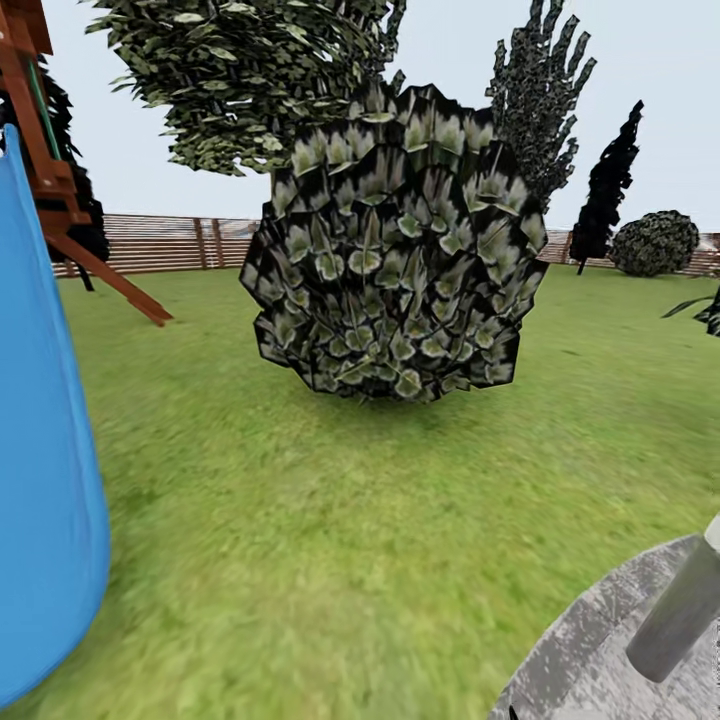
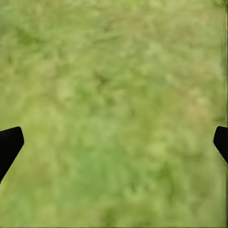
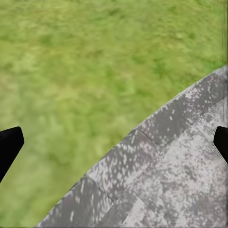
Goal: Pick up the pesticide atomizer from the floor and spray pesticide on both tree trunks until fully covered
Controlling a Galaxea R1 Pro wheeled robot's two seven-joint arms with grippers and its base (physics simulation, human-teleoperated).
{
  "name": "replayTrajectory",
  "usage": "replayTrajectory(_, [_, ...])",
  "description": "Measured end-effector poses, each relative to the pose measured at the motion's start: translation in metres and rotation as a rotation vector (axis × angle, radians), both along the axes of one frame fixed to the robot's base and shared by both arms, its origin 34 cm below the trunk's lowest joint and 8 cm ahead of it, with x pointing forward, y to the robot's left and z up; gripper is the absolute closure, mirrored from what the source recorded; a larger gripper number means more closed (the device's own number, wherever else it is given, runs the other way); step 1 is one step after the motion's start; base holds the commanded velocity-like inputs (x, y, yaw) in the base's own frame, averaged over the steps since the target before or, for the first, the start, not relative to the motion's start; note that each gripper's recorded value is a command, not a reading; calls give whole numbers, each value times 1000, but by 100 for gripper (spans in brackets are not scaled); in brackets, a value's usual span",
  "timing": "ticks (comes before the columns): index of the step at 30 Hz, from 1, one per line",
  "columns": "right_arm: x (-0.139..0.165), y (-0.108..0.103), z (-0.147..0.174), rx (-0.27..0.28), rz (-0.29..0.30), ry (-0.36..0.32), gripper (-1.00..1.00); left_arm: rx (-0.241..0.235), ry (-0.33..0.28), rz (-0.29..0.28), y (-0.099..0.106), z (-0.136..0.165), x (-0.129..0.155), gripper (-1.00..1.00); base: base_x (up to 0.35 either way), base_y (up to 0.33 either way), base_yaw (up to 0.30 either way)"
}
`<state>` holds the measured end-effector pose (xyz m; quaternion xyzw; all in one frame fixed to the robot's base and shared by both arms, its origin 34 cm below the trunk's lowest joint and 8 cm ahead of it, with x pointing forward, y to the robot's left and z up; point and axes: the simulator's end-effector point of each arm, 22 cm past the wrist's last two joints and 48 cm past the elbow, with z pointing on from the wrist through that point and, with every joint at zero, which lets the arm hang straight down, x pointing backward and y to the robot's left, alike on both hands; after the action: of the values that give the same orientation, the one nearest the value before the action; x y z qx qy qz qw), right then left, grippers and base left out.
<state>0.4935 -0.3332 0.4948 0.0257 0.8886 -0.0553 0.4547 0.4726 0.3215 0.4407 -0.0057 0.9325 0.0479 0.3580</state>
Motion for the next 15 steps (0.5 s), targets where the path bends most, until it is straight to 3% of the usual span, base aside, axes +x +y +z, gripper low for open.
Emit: replayTrajectory(15, [0, 0, 0, 0, 0, -1, -100, 0, 1, 0, 0, 0, 0, -100, 339, 0, -268])
